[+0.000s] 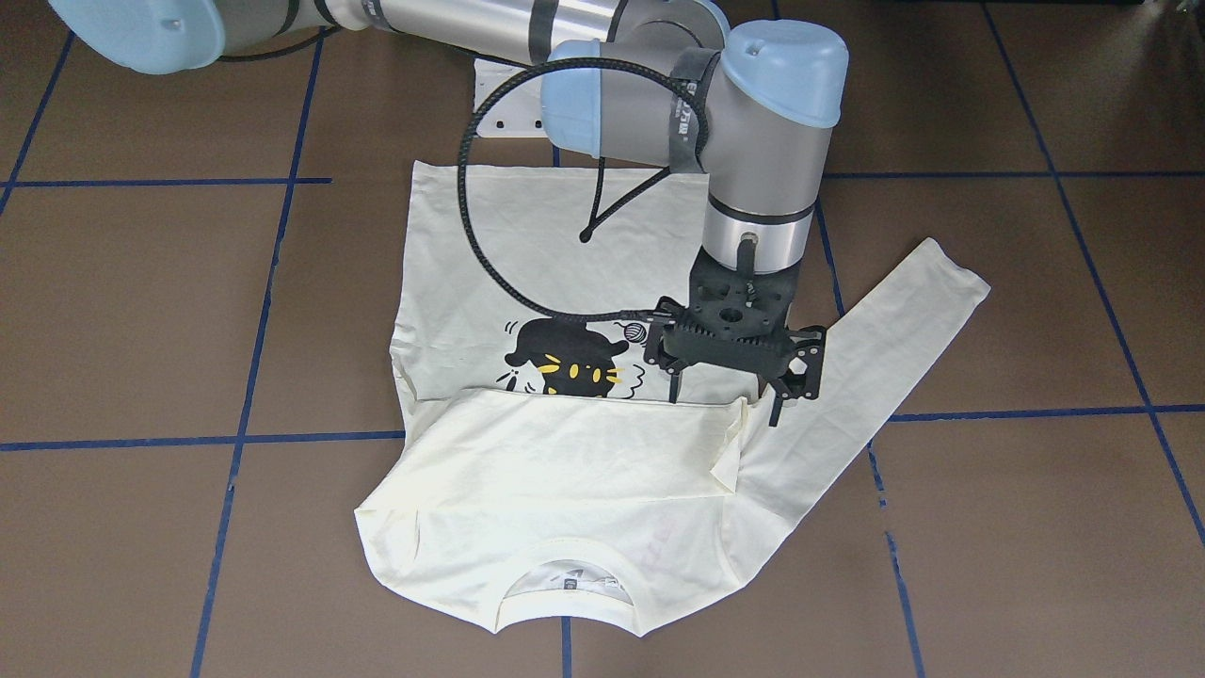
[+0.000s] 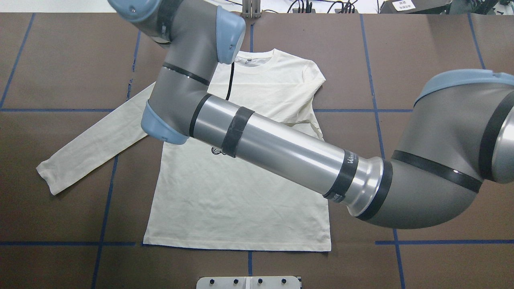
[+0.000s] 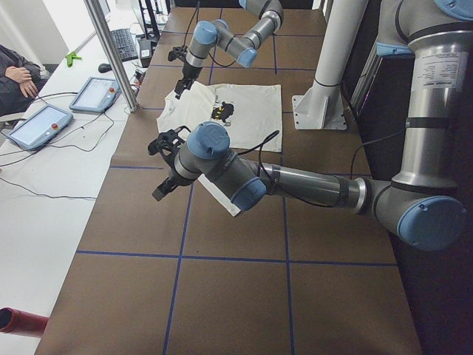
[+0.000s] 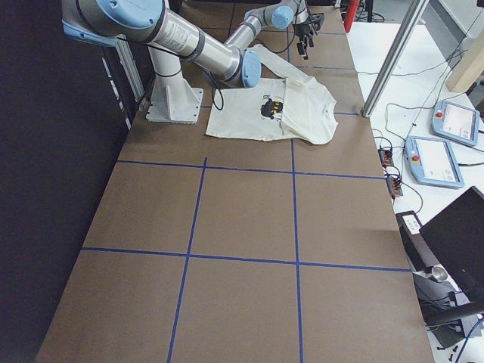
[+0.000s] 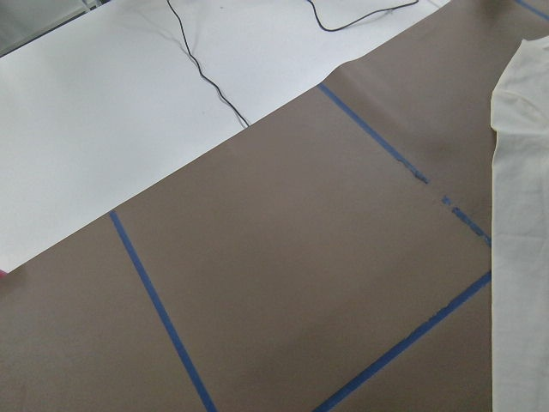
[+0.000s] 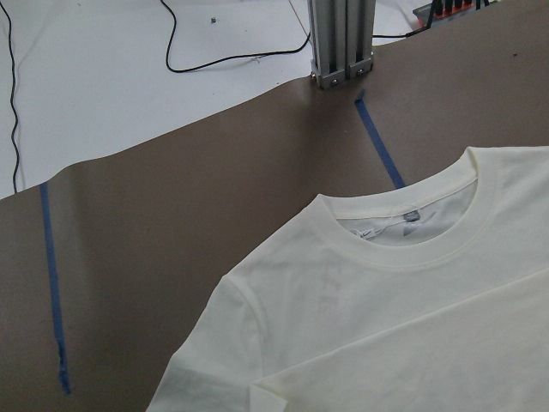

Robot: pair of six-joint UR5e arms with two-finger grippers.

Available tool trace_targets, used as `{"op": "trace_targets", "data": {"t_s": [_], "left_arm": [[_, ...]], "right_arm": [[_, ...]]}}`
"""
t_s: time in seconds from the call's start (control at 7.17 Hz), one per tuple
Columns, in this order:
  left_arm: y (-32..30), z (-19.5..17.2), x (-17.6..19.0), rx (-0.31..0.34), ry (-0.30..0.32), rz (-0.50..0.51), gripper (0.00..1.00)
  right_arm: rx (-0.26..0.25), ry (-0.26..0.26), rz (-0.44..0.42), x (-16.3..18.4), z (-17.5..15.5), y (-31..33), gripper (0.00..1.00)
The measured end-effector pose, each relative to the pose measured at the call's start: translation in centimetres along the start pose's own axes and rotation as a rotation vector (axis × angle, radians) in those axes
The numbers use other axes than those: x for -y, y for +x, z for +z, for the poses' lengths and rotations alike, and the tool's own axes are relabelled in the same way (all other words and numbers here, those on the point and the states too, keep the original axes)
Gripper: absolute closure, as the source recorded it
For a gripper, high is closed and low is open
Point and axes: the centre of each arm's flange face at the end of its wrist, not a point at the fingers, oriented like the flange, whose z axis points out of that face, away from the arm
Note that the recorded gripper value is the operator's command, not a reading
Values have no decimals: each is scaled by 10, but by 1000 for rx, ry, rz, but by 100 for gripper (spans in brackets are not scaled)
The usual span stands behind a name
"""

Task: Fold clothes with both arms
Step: 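Lift the sleeve with the right gripper and lay it across the shirt chest, then release the sleeve and raise the right gripper while the left gripper grasps the other cuff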

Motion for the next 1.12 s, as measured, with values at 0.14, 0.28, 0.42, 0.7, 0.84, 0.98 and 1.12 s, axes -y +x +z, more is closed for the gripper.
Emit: {"op": "trace_targets", "data": {"t_s": [0.14,0.28,0.42,0.7,0.84,0.98,1.12], "left_arm": [[27,25,4,-57,6,43,0],[57,56,7,-118,-17,73,0],[84,81,6,-153,-44,66,0],[142,132,-17,-133,-117,36,0],[170,155,-35,-111,-154,33,0],[191,171,-56,-91,-190,46,0],[207,184,-79,-76,-228,66,0]], "right_arm": [[-22,-46,-33,33,-5,33,0],[-40,-81,-77,65,-5,72,0],[-56,-118,-144,98,-1,124,0],[-66,-172,-313,142,3,256,0],[-68,-190,-405,154,-3,332,0],[-68,-210,-485,155,-12,405,0],[-68,-230,-545,148,-22,471,0]]}}
